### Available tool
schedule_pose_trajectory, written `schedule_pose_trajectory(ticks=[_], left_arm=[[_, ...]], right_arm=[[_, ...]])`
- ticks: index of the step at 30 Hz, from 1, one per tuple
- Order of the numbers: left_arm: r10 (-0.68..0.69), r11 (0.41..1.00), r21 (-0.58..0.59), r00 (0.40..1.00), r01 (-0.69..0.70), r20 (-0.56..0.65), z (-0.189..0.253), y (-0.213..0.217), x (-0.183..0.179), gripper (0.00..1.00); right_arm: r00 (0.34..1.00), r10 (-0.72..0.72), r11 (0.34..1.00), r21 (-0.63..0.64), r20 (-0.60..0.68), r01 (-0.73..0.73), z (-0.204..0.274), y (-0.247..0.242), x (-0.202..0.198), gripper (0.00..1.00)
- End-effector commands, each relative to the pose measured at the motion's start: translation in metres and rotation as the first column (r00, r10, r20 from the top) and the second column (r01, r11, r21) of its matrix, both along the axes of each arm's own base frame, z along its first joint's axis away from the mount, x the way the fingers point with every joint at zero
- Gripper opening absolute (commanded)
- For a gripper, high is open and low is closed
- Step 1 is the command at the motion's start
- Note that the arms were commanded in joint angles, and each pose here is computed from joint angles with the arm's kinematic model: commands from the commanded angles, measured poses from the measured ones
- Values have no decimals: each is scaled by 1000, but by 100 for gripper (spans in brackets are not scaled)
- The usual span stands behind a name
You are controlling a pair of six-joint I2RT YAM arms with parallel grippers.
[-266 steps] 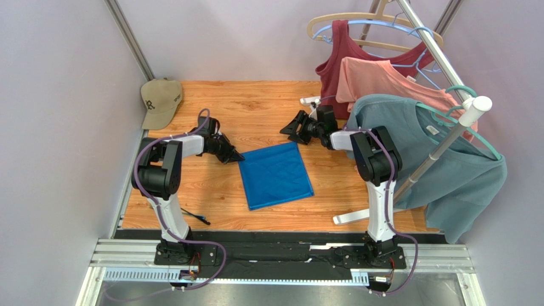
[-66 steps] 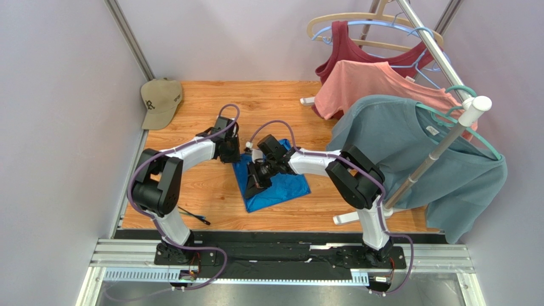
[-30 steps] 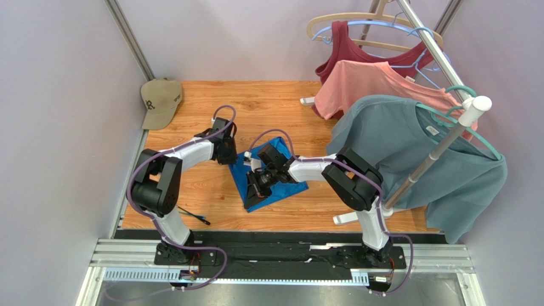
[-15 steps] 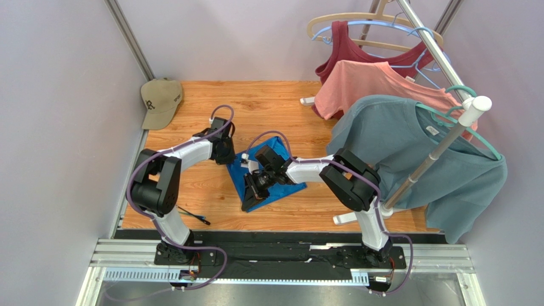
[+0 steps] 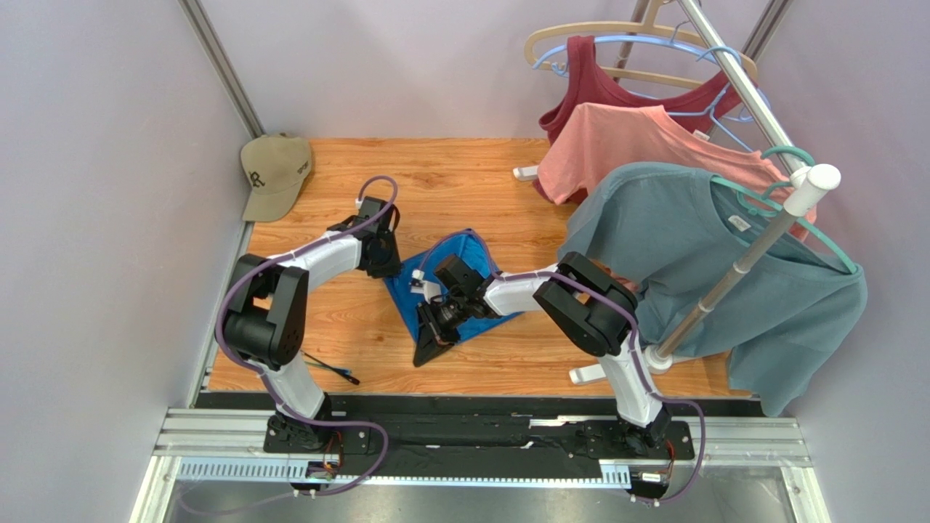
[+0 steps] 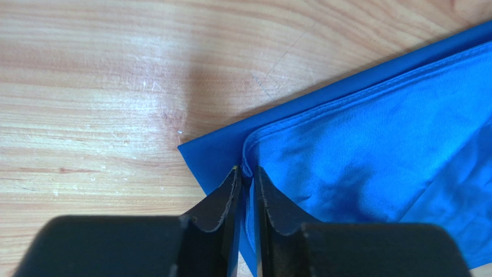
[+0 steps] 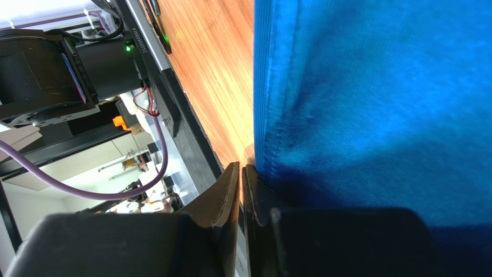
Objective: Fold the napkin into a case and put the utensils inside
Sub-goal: Fold the top corner of the square-folded napkin at the center of the board, then smooth out the upper triangle-folded napkin at the center of the board.
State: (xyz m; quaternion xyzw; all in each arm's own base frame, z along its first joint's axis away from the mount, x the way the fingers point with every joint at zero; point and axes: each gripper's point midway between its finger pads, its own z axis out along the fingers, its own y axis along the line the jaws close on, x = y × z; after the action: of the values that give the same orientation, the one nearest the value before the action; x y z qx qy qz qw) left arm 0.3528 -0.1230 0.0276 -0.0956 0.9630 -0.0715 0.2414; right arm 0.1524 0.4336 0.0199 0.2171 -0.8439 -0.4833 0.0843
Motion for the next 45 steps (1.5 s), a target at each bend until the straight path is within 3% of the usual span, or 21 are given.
schedule_pose_trajectory(ticks=[1,2,3,4,8,11,13,15,16,25,37,41,45], left_arm=[[21,999,25,998,-23,67,26,7,16,35],[32,999,32,995,-35,92,38,11,14,40],[43,998,42,993,-48,111,46,15,13,54],[61,995,68,989,-70,135,60,23,8,60],[90,991,76,974,-108,208,98,36,-4,65],[69,997,-39,964,-61,258,111,19,-10,53],[15,980,-195,967,37,255,107,-15,-8,31],[-10,961,-268,976,69,217,96,-33,-4,6],[-27,953,-292,984,79,176,82,-42,0,3],[66,976,-214,996,-51,61,23,-26,22,0],[153,965,-203,986,-163,-64,11,-6,12,0],[133,974,-176,990,-141,-54,13,-3,12,0],[52,976,-214,995,-34,80,43,-10,17,0]], right_arm=[[997,-4,995,104,77,-4,52,9,10,13],[995,-19,994,110,94,9,61,7,15,13],[990,-33,990,142,139,13,83,4,22,14],[987,-66,990,130,146,47,88,-5,34,18],[962,-146,988,80,229,131,104,-37,77,26],[931,-248,969,71,269,237,108,-61,123,29],[891,-332,942,56,310,331,103,-73,163,29],[871,-365,928,53,329,369,98,-75,190,30],[863,-385,921,71,326,384,97,-72,209,30],[849,-437,899,125,296,419,74,-57,289,29],[870,-450,893,136,204,430,12,-67,309,29],[873,-459,886,154,165,437,7,-69,312,31],[870,-461,881,207,177,425,40,-64,314,38]])
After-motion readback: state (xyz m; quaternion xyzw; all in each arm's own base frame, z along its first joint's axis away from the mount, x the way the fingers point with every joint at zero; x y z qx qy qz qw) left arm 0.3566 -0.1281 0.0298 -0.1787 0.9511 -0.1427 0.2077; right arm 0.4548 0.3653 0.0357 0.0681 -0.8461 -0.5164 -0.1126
